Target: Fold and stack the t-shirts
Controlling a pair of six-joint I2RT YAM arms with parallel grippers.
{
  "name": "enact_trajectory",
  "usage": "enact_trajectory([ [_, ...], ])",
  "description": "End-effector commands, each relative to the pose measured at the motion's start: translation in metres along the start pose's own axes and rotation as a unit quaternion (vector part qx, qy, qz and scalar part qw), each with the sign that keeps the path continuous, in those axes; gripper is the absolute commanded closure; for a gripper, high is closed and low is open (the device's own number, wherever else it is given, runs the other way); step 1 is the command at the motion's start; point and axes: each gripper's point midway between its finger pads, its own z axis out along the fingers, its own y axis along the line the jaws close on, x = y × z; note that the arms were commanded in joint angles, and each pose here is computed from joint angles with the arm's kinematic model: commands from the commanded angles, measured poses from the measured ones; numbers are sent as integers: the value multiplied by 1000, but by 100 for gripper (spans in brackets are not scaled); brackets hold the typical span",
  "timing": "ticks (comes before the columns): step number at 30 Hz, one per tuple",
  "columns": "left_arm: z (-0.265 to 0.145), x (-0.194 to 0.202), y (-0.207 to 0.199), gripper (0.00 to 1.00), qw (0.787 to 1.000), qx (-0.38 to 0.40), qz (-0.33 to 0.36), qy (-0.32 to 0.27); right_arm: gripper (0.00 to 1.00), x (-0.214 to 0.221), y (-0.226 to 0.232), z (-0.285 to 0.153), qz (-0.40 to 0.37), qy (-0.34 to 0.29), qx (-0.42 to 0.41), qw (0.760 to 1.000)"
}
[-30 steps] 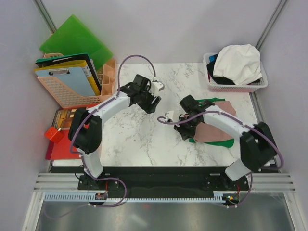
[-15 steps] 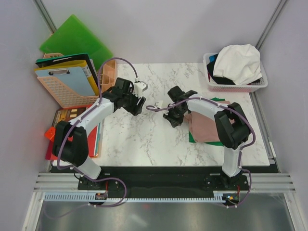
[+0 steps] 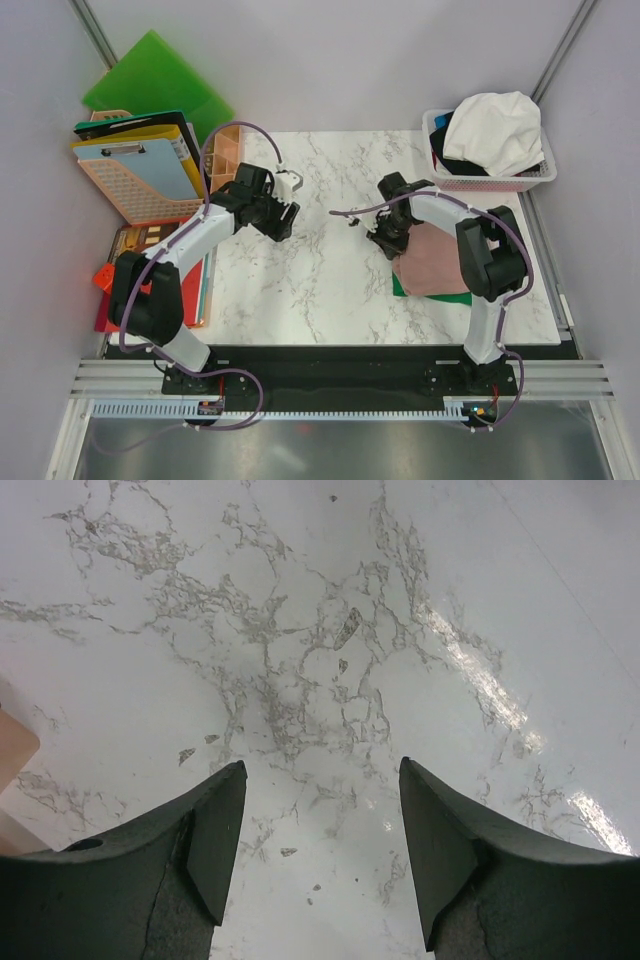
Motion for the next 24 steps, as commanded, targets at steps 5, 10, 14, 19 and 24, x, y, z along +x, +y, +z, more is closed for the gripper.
enact_trajectory([
  [5, 2, -24, 3, 30, 999, 10, 12, -33, 100, 21, -18, -7, -5, 21, 32, 999],
  [10, 1, -17, 1, 30, 1000, 9, 10, -27, 100, 16, -74, -5, 27, -3, 209, 978],
  [14, 3, -10, 0, 30, 1000, 9, 13, -19, 100, 13, -81, -10, 12, -10, 273, 962],
  [19, 7, -14, -1, 30, 1000, 18, 9, -20, 100, -3, -90, -33, 11, -47, 329, 943],
  [24, 12, -15, -2, 31, 1000, 25, 4, -16, 100, -13, -106, -62, 1, -59, 395, 917],
])
